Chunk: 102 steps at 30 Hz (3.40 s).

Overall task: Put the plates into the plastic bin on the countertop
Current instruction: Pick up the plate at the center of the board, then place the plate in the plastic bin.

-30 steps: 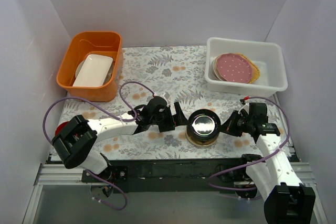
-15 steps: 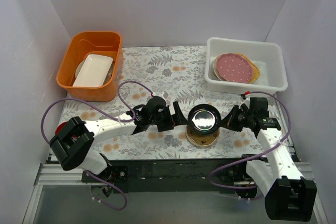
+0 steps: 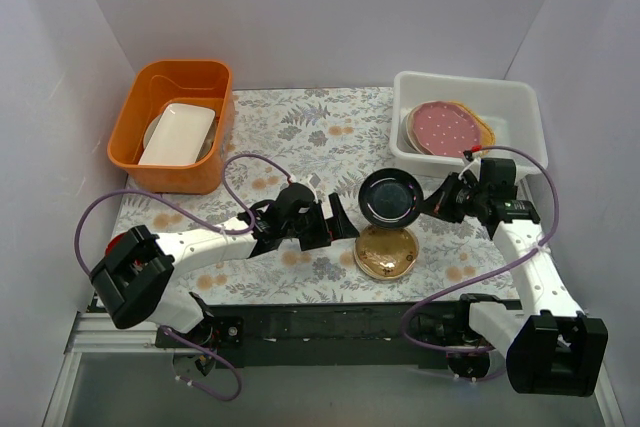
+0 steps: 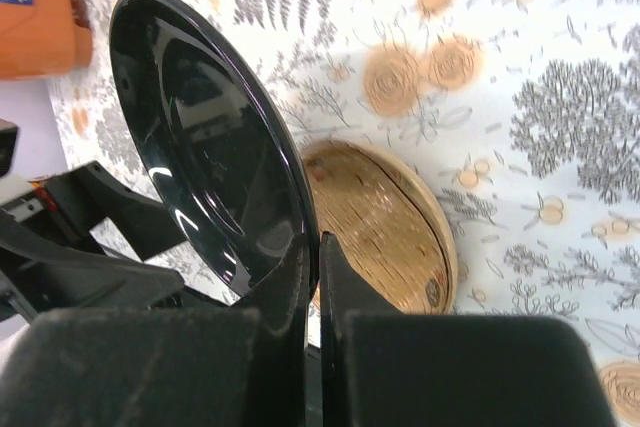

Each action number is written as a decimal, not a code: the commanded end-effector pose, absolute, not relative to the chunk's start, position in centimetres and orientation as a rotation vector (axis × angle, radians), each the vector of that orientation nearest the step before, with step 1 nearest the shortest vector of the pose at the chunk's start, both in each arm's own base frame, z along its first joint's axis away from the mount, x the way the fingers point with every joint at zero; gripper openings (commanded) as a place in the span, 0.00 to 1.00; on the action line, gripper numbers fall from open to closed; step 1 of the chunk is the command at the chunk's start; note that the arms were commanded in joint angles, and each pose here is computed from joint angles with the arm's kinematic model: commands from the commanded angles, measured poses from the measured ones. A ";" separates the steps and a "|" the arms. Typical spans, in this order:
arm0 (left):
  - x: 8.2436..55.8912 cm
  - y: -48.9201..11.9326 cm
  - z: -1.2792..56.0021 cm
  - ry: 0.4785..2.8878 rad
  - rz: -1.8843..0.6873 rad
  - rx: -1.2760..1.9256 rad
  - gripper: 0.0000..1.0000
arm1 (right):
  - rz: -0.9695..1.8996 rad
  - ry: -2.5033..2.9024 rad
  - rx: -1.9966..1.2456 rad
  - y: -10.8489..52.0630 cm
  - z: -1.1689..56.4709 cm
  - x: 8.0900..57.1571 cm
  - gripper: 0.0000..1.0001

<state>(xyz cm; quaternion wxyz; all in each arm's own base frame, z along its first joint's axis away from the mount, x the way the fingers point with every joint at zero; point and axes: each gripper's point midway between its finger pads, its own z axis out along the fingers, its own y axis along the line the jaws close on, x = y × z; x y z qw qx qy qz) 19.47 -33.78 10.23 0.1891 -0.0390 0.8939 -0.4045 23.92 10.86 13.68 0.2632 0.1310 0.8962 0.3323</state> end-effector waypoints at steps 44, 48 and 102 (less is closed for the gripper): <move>19.2 -34.9 10.1 2.529 -1.148 0.023 0.98 | 0.845 2.025 0.430 2.3 27.2 39.3 0.01; 18.9 -34.7 9.8 2.538 -1.149 0.021 0.98 | 0.832 2.017 0.465 1.0 26.7 39.6 0.01; 19.4 -34.0 7.4 2.607 -1.020 -0.008 0.98 | 0.923 2.156 0.736 -1.9 14.0 45.4 0.17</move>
